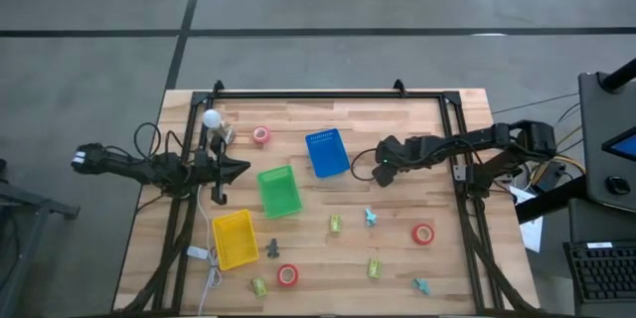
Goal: Pick and place Stapler, Stapler remover, tape
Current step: Put the blue tape into the blue basket
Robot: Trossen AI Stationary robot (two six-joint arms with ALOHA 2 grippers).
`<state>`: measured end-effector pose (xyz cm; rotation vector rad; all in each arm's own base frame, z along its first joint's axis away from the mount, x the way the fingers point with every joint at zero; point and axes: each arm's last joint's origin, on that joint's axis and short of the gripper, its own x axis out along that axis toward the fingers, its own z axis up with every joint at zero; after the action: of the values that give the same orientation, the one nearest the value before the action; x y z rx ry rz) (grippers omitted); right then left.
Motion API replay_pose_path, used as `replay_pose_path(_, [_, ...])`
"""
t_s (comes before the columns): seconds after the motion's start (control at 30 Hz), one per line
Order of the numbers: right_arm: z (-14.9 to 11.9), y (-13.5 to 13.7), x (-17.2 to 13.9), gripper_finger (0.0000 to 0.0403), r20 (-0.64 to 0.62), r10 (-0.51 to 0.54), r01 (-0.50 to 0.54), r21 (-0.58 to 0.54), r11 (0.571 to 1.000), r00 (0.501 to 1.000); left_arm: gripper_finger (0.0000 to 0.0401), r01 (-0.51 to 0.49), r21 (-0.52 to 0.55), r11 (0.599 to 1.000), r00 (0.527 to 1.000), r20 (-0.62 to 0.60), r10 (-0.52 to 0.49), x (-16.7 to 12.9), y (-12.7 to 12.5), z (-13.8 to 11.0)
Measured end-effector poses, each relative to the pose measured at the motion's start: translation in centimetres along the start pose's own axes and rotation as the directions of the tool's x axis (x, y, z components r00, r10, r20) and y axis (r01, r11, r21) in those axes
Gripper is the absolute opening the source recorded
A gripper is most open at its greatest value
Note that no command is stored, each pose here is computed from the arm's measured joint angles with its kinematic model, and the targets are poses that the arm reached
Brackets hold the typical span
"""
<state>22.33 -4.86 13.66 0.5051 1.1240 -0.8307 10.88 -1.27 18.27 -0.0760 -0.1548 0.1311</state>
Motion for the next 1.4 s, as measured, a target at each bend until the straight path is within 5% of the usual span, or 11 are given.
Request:
replay_pose_path(0.5, [0.9,0.4,-1.3,0.0031,0.053,0.05,-0.05,0.002,0.999,0.997,0.0023,0.0,0.001,1.0,1.0,-0.003,0.0,0.0,0.0,0.0])
replay_pose_path(1.0, [7.0,5.0,-7.7,0.0041,0.284,0.248,-0.224,-0.114,0.968,0.926,0.0023,0.0,0.001,1.0,1.0,-0.004,0.0,0.0,0.0,0.0])
replay_pose_path(1.4, [12.3,11.0,-5.1,0.0044,0.212,0.357,-0.293,-0.283,0.913,0.91,0.0023,0.0,0.005,1.0,1.0,-0.013,0.0,0.0,0.0,-0.1])
